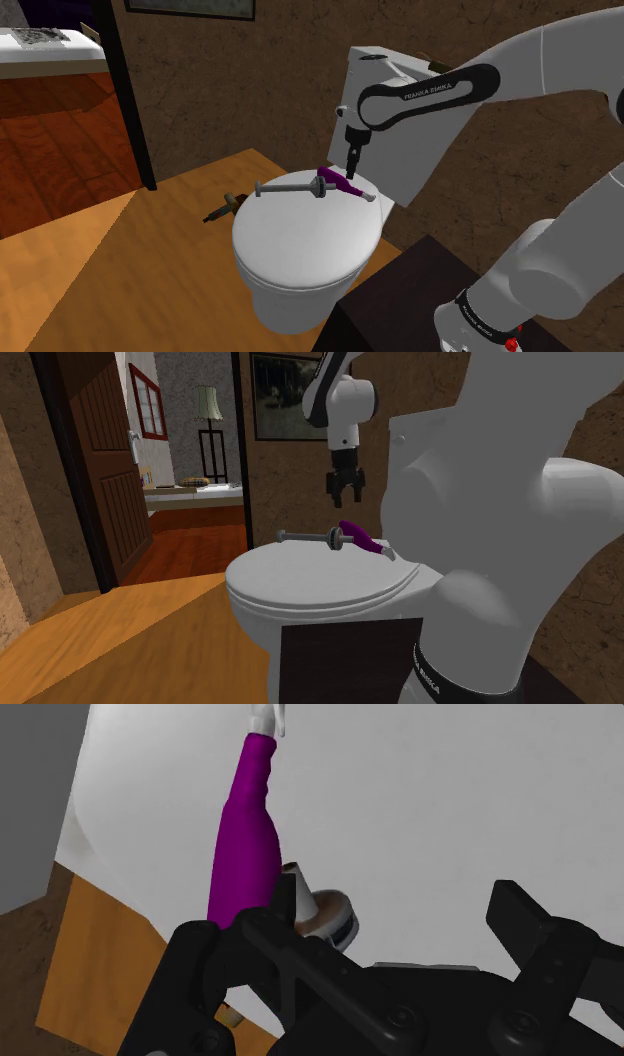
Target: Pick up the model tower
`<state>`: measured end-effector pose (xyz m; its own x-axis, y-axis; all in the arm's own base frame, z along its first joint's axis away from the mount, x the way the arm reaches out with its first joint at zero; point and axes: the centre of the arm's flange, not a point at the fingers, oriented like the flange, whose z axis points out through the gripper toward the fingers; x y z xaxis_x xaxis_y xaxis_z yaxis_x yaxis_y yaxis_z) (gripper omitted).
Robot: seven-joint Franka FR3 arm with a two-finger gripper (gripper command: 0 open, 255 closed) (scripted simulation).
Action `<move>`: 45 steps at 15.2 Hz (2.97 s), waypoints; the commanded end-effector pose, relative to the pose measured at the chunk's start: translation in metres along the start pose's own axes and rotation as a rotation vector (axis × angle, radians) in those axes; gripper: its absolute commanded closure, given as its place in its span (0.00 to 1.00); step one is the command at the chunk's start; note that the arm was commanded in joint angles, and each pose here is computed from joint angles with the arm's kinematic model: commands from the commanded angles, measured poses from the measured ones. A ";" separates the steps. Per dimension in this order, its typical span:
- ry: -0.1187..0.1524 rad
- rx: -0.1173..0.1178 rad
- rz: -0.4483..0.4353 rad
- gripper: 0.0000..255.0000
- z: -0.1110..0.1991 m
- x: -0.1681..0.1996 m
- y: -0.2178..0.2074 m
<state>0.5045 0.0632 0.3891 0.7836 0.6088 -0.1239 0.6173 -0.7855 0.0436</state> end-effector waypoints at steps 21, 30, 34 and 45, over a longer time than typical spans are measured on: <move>0.017 -0.083 -0.411 0.00 0.130 0.178 -0.003; 0.017 -0.083 -0.411 1.00 0.138 0.179 -0.004; 0.017 -0.083 -0.411 1.00 0.139 0.179 -0.004; 0.017 -0.083 -0.411 1.00 0.081 0.172 -0.001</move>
<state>0.6330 0.1600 0.2821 0.4710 0.8722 -0.1316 0.8821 -0.4652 0.0738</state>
